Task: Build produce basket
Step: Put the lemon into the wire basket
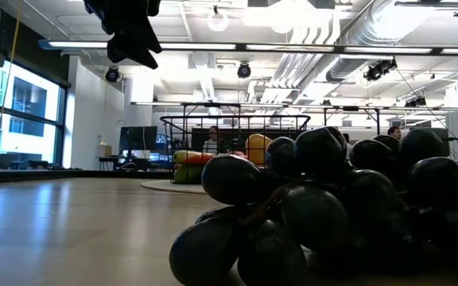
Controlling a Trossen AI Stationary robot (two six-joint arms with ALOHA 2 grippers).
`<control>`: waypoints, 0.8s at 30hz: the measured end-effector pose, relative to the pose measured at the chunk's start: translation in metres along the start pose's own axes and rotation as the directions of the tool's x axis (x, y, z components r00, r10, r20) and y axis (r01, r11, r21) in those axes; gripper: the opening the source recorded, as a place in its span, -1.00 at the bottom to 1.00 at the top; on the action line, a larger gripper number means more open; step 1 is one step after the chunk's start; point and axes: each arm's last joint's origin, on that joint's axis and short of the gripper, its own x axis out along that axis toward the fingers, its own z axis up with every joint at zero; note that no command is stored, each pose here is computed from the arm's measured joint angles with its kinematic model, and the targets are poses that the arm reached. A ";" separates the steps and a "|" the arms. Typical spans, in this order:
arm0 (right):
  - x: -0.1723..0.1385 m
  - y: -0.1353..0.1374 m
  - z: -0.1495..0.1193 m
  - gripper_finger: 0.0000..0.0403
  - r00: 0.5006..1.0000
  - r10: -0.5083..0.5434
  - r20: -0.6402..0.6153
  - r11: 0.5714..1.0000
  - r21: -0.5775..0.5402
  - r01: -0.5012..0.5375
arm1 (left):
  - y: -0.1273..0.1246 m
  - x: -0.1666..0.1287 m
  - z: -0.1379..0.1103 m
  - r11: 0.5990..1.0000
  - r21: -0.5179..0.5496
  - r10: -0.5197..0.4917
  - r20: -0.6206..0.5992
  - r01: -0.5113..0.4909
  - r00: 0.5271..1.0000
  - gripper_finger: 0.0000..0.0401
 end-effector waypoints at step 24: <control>0.041 0.008 0.002 -0.42 0.993 -0.099 0.067 0.994 0.064 0.094 | 0.001 0.000 0.000 1.000 -0.010 0.028 0.009 -0.028 1.000 0.04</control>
